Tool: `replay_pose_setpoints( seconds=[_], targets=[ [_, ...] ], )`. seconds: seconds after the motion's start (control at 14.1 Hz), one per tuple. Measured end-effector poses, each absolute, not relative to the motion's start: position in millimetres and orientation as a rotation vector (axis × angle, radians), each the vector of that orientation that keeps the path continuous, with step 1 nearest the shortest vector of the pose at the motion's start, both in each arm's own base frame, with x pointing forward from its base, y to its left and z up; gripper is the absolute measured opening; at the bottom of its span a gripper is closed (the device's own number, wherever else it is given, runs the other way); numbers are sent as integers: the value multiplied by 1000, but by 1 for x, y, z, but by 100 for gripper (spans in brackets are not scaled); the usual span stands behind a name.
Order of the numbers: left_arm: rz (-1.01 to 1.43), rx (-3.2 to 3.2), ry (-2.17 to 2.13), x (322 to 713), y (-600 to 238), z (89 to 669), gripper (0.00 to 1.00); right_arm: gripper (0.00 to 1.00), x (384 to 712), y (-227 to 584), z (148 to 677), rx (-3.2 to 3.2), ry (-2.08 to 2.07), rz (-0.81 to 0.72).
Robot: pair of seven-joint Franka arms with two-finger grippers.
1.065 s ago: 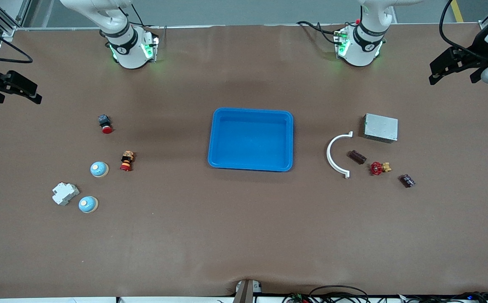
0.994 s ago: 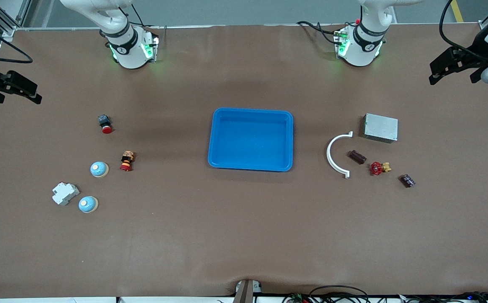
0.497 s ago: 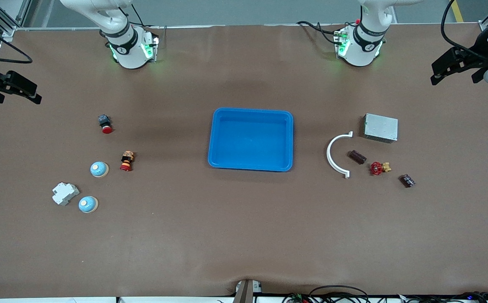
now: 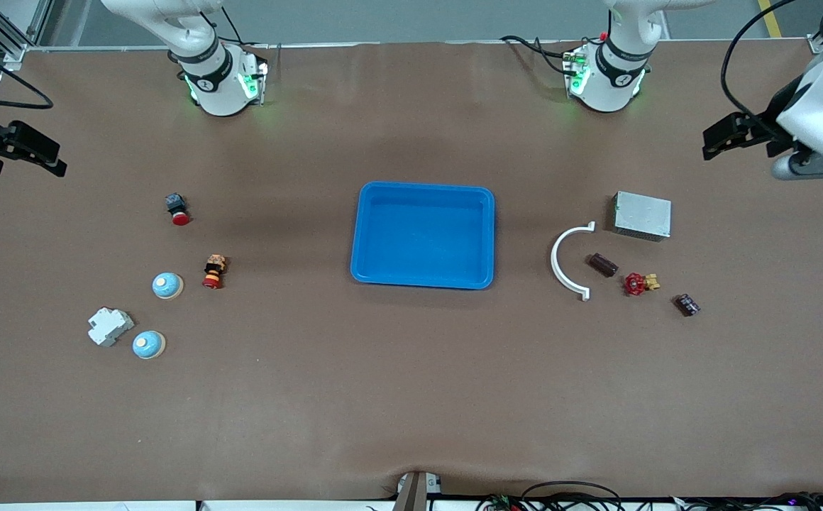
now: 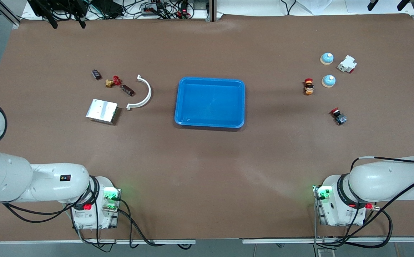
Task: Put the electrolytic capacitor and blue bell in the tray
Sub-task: 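Move the left gripper to a black capacitor while the right gripper reaches a bell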
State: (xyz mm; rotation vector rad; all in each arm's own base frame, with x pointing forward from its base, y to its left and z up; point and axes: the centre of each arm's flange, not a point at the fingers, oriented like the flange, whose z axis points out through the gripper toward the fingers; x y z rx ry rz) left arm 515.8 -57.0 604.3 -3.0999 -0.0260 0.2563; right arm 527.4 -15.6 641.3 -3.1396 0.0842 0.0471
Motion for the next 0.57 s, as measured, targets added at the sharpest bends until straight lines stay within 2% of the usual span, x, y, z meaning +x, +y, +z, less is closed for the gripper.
replay_pose_setpoints(
  seconds=[0.21,0.57],
  targets=[
    [248,-3097,-17,517,-63,561,100,100,542,-18,603,-3141,90,10],
    [138,-3080,-184,510,-104,474,100,100,597,-30,490,-3151,124,39]
  ],
)
